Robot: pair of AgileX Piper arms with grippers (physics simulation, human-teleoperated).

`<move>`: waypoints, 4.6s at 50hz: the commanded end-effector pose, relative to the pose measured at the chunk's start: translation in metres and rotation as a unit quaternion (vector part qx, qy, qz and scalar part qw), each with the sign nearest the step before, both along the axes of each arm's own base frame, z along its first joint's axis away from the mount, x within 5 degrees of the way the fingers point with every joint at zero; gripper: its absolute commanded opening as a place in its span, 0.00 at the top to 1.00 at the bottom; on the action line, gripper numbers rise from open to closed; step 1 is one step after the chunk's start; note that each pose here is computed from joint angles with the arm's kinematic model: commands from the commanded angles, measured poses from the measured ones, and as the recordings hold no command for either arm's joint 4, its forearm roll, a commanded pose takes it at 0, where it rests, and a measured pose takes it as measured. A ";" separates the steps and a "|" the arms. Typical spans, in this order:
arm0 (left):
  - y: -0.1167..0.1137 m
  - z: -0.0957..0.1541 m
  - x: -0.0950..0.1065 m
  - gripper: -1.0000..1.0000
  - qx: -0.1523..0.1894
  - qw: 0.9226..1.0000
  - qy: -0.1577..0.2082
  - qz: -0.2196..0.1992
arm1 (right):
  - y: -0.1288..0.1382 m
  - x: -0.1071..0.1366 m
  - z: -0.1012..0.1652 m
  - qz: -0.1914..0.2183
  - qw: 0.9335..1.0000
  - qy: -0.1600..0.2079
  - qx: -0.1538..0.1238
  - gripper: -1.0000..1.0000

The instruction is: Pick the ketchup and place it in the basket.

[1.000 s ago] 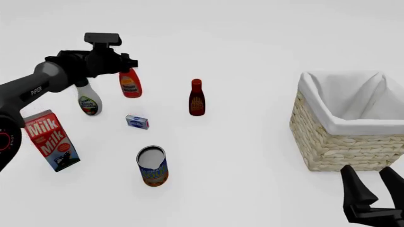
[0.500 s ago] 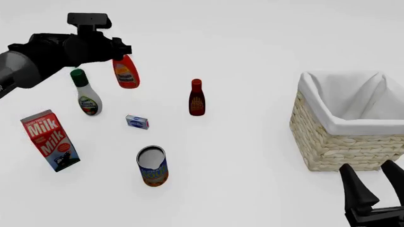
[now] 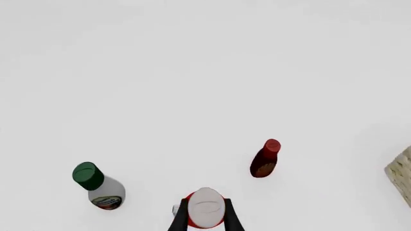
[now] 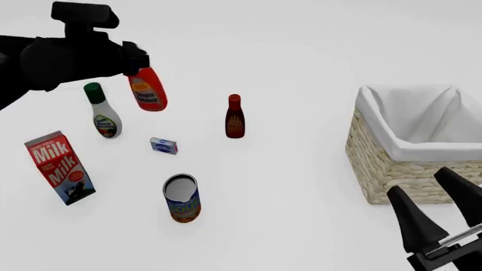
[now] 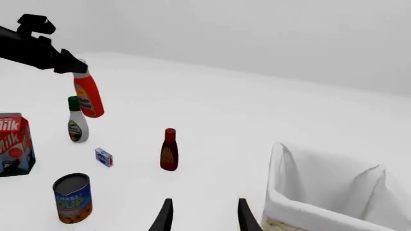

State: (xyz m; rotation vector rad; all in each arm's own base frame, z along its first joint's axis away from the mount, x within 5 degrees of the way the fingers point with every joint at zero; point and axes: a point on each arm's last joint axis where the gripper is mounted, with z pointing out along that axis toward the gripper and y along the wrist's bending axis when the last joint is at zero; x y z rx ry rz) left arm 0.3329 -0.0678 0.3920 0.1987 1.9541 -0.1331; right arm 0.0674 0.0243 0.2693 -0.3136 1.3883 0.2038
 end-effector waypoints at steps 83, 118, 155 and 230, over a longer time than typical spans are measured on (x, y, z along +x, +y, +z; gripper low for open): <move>-0.058 0.019 -0.143 1.00 0.054 0.975 -0.020 -0.214 | 0.159 0.078 0.080 0.268 0.957 0.029 -0.106 0.00; -0.069 0.034 -0.163 1.00 0.047 0.966 -0.013 -0.255 | 0.188 0.080 0.078 0.297 0.948 0.021 -0.113 0.00; -0.070 0.040 -0.171 1.00 0.038 0.963 -0.012 -0.265 | 0.207 0.084 0.072 0.310 0.946 0.013 -0.096 0.00; -0.074 0.046 -0.181 1.00 0.019 0.960 -0.016 -0.279 | 0.237 0.125 0.042 0.284 0.952 0.019 -0.116 1.00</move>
